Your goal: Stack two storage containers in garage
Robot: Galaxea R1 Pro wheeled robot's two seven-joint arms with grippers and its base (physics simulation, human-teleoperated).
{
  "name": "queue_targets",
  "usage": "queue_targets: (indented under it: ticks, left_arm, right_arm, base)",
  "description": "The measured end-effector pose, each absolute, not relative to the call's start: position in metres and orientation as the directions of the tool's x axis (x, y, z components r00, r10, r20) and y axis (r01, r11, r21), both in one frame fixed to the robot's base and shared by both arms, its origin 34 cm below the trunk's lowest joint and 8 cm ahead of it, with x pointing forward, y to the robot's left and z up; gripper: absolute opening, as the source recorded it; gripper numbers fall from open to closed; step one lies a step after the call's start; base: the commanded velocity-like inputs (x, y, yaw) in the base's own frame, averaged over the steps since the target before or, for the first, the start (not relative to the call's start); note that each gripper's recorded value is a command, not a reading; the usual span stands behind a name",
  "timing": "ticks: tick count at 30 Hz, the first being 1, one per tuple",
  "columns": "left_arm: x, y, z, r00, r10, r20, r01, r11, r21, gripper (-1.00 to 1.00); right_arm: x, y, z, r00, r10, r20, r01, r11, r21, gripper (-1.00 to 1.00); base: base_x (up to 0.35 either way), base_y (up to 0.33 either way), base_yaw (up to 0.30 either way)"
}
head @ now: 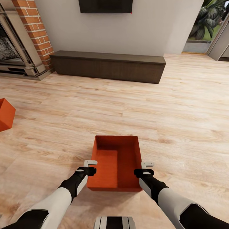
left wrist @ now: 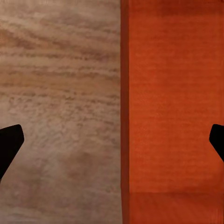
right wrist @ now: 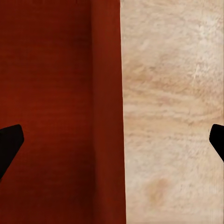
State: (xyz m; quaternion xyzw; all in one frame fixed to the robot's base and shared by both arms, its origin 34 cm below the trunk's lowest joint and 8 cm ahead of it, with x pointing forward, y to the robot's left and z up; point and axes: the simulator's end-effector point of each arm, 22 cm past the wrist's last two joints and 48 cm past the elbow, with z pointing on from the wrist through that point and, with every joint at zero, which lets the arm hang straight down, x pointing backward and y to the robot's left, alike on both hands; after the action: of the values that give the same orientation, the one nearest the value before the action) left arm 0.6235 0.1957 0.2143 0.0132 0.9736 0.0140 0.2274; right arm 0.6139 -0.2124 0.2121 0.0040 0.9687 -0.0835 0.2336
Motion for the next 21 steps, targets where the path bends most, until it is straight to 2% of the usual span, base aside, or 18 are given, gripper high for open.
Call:
queue_targets:
  ticks: [6, 21]
  left_arm:
    - [0.6253, 0.1961, 0.2153, -0.894, 0.03, -0.447, 0.017, 0.999, 0.033, 1.0]
    - [0.6234, 0.1947, 0.2141, -0.896, 0.03, -0.442, 0.018, 0.999, 0.031, 1.0]
  right_arm:
    - [0.6139, -0.2124, 0.2121, -0.891, -0.031, -0.453, 0.047, 0.986, -0.16, 1.0]
    - [0.6139, -0.2124, 0.212, -0.891, -0.032, -0.453, 0.046, 0.986, -0.16, 1.0]
  base:
    - [0.181, 0.0, 0.0]
    - [0.009, 0.0, 0.0]
